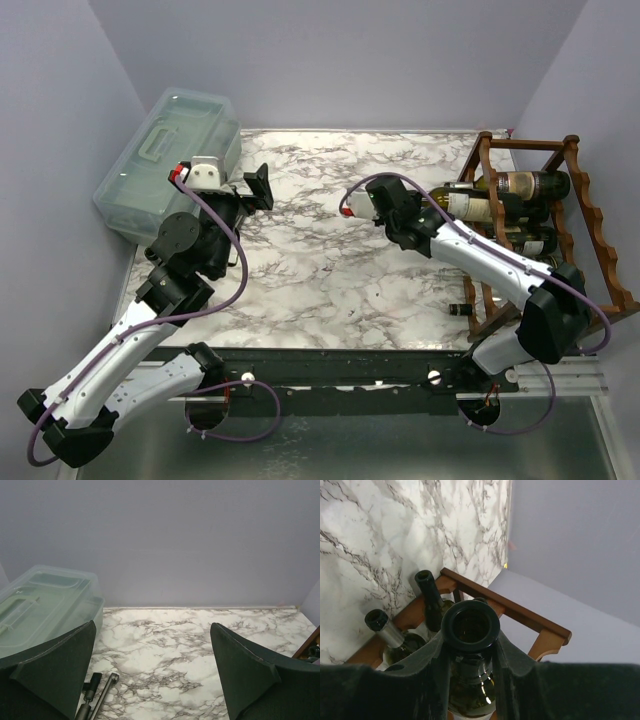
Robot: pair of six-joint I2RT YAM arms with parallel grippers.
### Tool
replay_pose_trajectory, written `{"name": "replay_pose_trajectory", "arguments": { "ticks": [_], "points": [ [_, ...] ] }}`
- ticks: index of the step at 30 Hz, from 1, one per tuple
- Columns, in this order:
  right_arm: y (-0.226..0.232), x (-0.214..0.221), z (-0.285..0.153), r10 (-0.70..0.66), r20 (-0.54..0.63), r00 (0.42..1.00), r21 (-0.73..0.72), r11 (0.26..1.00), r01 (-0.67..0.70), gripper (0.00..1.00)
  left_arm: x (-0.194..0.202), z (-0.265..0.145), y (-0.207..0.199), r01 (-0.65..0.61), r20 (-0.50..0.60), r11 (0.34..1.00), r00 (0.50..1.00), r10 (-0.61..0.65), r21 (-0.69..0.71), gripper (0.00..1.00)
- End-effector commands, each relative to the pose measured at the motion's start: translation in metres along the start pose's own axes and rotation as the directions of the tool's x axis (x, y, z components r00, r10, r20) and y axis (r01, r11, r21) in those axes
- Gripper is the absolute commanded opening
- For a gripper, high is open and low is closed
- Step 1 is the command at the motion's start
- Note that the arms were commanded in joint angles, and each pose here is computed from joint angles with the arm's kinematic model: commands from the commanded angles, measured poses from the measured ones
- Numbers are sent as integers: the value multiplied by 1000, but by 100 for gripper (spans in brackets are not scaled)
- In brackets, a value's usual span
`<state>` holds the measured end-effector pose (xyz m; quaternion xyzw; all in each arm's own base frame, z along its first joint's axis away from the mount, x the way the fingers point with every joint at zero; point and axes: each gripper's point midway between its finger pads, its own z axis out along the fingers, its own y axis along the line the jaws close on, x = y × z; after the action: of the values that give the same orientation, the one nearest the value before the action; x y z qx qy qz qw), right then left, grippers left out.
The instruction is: Put the wine bottle on the wine rack
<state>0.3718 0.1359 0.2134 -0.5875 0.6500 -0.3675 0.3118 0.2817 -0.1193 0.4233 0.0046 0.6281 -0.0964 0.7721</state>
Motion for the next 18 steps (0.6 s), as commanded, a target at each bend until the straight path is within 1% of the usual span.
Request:
{"name": "replay_pose_trajectory", "arguments": {
  "ticks": [1,7,10,18],
  "points": [
    [0,28,3,-157,-112,981,-39,987,153,0,-18,-3,3,12,42,1000,999,-11,-13,98],
    [9,53,6,-192,-190,963,-75,981,181,0,-20,-5,1,13,46,1000,999,-13,-4,98],
    [14,59,5,-208,-199,958,-93,977,193,1,-18,-5,0,8,43,1000,999,-8,-2,98],
    [23,83,4,-271,-273,923,-143,960,240,0,-16,-6,-6,-8,40,1000,999,8,11,98]
  ]
}}
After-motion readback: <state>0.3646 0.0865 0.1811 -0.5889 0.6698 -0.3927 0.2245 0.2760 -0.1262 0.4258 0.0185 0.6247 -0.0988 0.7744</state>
